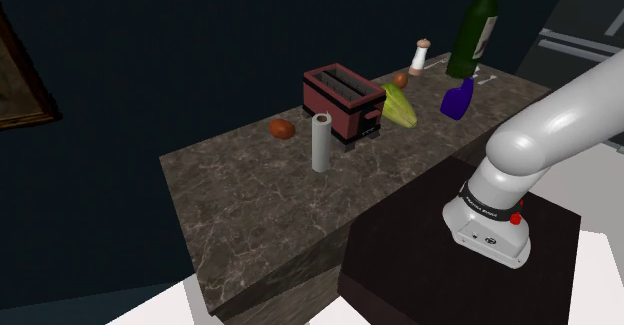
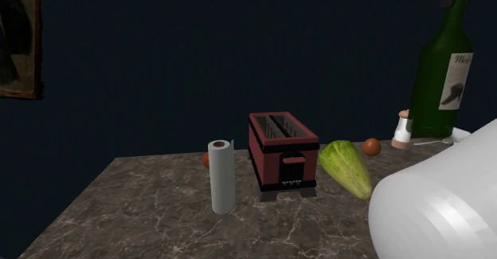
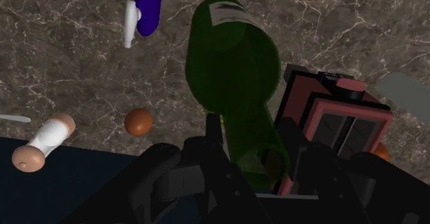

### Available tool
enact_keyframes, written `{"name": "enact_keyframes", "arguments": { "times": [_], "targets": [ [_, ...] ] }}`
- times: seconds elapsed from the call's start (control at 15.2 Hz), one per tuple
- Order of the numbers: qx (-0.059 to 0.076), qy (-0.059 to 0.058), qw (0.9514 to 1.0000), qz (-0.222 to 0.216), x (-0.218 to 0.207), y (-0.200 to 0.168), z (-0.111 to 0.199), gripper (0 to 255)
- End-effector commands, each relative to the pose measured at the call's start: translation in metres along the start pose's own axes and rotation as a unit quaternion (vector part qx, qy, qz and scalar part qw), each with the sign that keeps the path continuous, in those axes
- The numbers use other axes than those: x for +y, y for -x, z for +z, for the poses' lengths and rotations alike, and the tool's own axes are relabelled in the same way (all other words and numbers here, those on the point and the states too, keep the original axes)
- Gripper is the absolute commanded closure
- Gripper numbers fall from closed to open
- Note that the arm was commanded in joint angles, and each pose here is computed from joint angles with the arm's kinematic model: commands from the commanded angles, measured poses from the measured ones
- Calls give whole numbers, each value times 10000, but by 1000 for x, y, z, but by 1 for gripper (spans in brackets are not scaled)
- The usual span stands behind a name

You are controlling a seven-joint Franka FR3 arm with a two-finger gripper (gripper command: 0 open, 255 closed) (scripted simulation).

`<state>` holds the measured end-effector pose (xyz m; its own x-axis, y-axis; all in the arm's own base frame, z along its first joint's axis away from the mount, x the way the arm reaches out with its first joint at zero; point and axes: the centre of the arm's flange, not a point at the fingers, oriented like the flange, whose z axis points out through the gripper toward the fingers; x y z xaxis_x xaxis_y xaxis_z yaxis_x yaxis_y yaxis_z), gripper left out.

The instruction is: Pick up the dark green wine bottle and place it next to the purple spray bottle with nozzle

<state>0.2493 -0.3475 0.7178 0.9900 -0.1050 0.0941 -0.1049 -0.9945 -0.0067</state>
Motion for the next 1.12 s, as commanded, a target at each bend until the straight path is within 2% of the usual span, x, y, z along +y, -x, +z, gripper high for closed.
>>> {"name": "enact_keyframes", "arguments": {
  "times": [0.0,1.06],
  "targets": [
    [3,2,10000,-1,0,2,11,255],
    [3,2,10000,-1,0,10,95,255]
  ]
}}
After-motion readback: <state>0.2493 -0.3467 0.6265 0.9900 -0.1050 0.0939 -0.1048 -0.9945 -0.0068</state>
